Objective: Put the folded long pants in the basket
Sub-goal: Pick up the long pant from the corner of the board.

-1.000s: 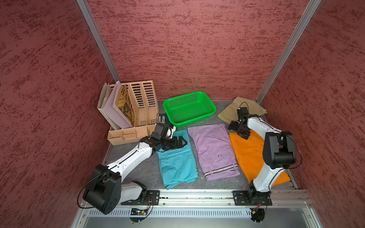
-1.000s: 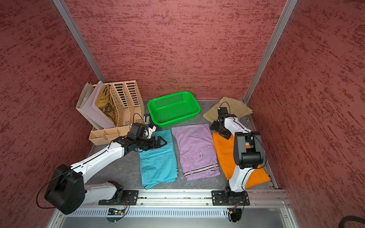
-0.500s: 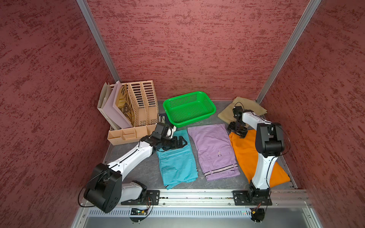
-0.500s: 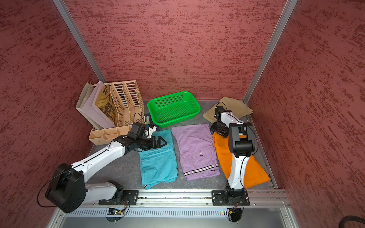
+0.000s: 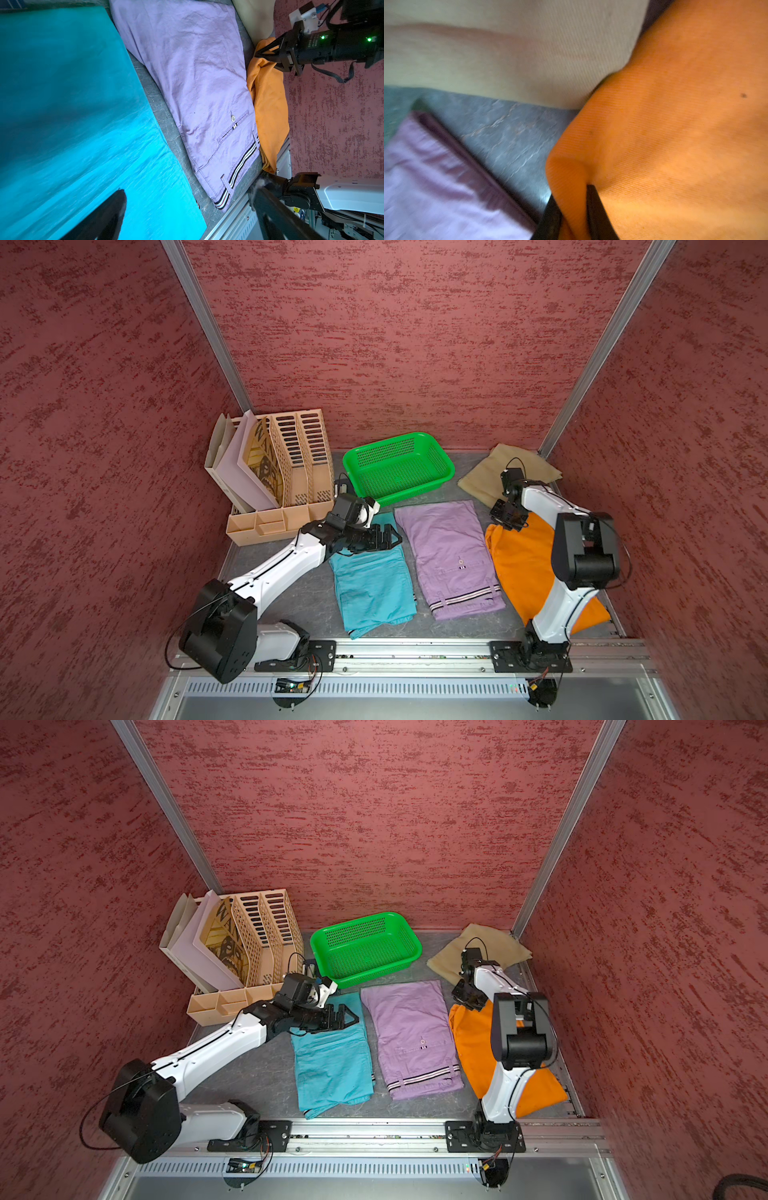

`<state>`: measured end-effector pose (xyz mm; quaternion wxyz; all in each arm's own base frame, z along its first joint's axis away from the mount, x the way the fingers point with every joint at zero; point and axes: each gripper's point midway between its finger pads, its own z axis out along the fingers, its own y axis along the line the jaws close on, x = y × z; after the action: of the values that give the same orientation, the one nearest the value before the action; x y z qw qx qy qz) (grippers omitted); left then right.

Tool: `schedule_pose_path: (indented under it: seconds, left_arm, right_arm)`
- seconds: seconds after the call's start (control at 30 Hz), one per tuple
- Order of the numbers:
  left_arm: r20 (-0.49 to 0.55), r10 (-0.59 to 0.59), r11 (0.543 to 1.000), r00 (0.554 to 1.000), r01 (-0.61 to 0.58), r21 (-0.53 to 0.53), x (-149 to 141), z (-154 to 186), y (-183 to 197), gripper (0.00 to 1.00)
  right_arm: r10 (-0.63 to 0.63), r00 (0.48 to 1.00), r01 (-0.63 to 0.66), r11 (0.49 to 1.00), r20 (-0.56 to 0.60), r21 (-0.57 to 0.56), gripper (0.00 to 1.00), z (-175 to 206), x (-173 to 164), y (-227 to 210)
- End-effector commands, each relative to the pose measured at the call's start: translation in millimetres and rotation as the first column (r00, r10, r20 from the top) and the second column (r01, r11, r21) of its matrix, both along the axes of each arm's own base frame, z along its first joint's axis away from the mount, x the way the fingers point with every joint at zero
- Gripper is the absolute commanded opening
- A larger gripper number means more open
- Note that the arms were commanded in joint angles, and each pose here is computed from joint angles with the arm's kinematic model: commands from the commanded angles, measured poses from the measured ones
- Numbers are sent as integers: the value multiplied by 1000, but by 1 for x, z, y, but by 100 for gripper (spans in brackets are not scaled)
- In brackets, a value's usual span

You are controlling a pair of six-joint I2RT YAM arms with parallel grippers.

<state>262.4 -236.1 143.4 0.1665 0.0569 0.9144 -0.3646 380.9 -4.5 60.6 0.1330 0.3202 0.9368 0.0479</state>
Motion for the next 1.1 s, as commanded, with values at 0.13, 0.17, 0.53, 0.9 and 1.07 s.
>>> schedule_pose_path:
  seconds: [0.13,0.17,0.53,0.9,1.07]
  left_arm:
    - [35,-34,999,999,35,-28,-1,17,-10,100]
    - [37,-36,999,999,37,-33,-2,18,-11,100]
    - [29,-33,998,999,35,-48,-2,19,-13,100]
    - [-116,105,939,988,-137,-316,42,15,-23,100]
    - [-179,47,916,983,-114,-385,61,10,-63,100]
  right_arm:
    - [190,856,-274,955,481,112,0,116,6,44]
    - [209,826,-303,948,523,101,0,128,3,47]
    - [332,569,-602,791,753,106,0,205,9,98]
    - [479,516,-814,533,710,232,0,134,-29,209]
    - [565,466,-867,444,681,225,0,108,-50,237]
